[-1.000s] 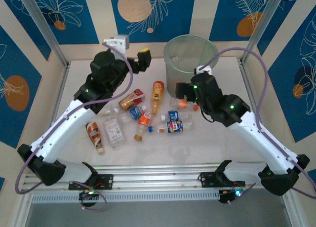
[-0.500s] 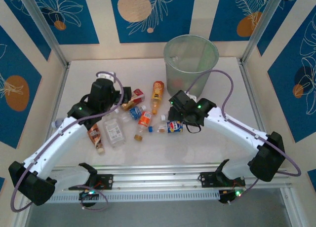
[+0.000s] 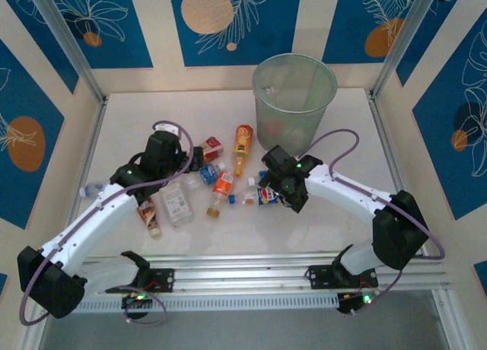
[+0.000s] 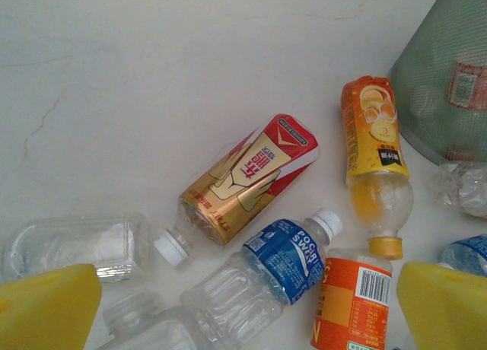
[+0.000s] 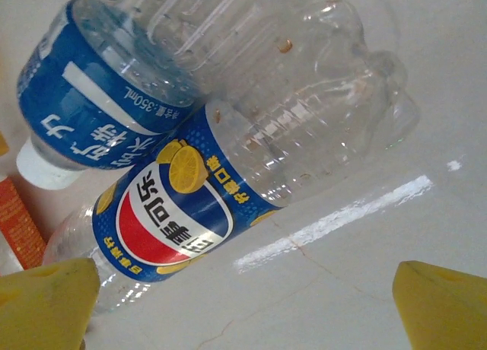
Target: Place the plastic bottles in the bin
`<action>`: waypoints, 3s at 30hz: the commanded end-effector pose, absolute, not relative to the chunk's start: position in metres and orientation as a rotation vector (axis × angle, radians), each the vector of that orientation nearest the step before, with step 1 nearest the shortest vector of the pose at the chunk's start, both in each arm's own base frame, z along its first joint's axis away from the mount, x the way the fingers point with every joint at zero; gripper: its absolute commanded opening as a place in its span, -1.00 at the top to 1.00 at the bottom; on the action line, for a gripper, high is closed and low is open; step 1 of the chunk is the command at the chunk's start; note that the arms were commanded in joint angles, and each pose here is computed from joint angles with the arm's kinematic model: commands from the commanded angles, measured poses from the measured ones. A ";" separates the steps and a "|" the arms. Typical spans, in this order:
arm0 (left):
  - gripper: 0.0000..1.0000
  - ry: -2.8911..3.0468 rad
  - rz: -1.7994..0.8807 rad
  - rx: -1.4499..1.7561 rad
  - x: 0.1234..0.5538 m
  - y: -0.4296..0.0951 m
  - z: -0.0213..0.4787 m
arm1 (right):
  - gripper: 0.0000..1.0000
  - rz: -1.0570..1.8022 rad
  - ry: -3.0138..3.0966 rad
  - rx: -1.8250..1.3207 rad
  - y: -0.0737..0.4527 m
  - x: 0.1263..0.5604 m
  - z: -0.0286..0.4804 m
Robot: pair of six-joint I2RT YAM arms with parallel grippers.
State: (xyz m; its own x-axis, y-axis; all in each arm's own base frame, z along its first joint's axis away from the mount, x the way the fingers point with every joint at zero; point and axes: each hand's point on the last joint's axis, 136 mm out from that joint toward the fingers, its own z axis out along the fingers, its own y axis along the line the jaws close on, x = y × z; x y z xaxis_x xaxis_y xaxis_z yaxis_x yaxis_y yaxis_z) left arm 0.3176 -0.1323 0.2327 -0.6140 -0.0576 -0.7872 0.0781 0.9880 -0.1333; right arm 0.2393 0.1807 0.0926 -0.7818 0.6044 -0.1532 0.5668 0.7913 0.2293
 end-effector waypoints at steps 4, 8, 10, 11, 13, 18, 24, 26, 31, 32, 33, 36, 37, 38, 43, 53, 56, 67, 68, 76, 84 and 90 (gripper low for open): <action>-0.99 2.241 -0.199 0.048 0.323 -0.137 0.222 | -0.99 0.240 2.776 1.051 0.186 0.241 0.070; -0.99 2.251 -0.214 0.052 0.324 -0.140 0.218 | -0.99 0.232 2.770 1.059 0.188 0.245 0.063; -0.99 2.250 -0.221 0.055 0.324 -0.141 0.218 | -1.00 0.217 2.768 1.069 0.187 0.245 0.058; -0.99 2.248 -0.222 0.056 0.324 -0.141 0.219 | -1.00 0.204 2.769 1.079 0.185 0.244 0.055; -0.99 2.246 -0.222 0.057 0.324 -0.142 0.220 | -1.00 0.183 2.771 1.097 0.181 0.241 0.048; -0.99 2.245 -0.234 0.058 0.324 -0.143 0.220 | -0.98 0.138 2.770 1.150 0.171 0.232 0.035; -0.99 2.248 -0.244 0.052 0.323 -0.144 0.221 | -0.93 0.086 2.753 1.177 0.159 0.227 0.027; -0.99 2.246 -0.243 0.051 0.323 -0.143 0.221 | -0.90 0.065 2.743 1.190 0.154 0.225 0.023; -0.99 2.240 -0.240 0.049 0.323 -0.142 0.224 | -0.84 0.027 2.724 1.240 0.141 0.220 0.012; -0.99 2.241 -0.239 0.050 0.323 -0.142 0.223 | -0.80 0.022 2.721 1.249 0.138 0.219 0.009; -0.99 2.240 -0.240 0.050 0.323 -0.142 0.224 | -0.78 0.020 2.720 1.251 0.137 0.218 0.008; -0.99 2.242 -0.240 0.049 0.323 -0.143 0.223 | -0.65 0.001 2.720 1.258 0.132 0.215 0.004; -0.99 2.244 -0.241 0.048 0.324 -0.143 0.223 | -0.59 -0.005 2.720 1.258 0.130 0.215 0.003; -0.99 2.243 -0.241 0.047 0.324 -0.143 0.223 | -0.52 -0.008 2.716 1.259 0.129 0.215 0.004; -0.99 2.242 -0.232 0.043 0.325 -0.142 0.224 | -0.24 -0.080 2.670 1.226 0.114 0.212 0.019; -0.99 2.236 -0.233 0.043 0.329 -0.144 0.226 | -0.09 -0.219 2.472 0.982 0.081 0.213 0.115; -0.99 2.234 -0.240 0.038 0.330 -0.145 0.227 | -0.04 -0.180 2.388 0.856 0.082 0.224 0.160; -0.99 2.215 -0.403 0.197 0.323 -0.174 0.226 | -0.05 -0.080 2.036 0.419 0.101 0.288 0.319; -0.99 2.188 -0.468 0.279 0.318 -0.187 0.230 | -0.05 -0.079 2.010 0.404 0.100 0.293 0.329; -0.99 1.984 -0.578 1.025 0.246 -0.287 0.208 | -0.03 -0.020 1.856 0.352 0.087 0.330 0.398; -0.99 1.792 -0.440 1.281 0.234 -0.349 0.164 | -0.03 0.028 1.793 0.307 0.088 0.369 0.447; -0.99 1.786 -0.405 1.309 0.237 -0.367 0.149 | -0.03 0.029 1.733 0.250 0.099 0.409 0.477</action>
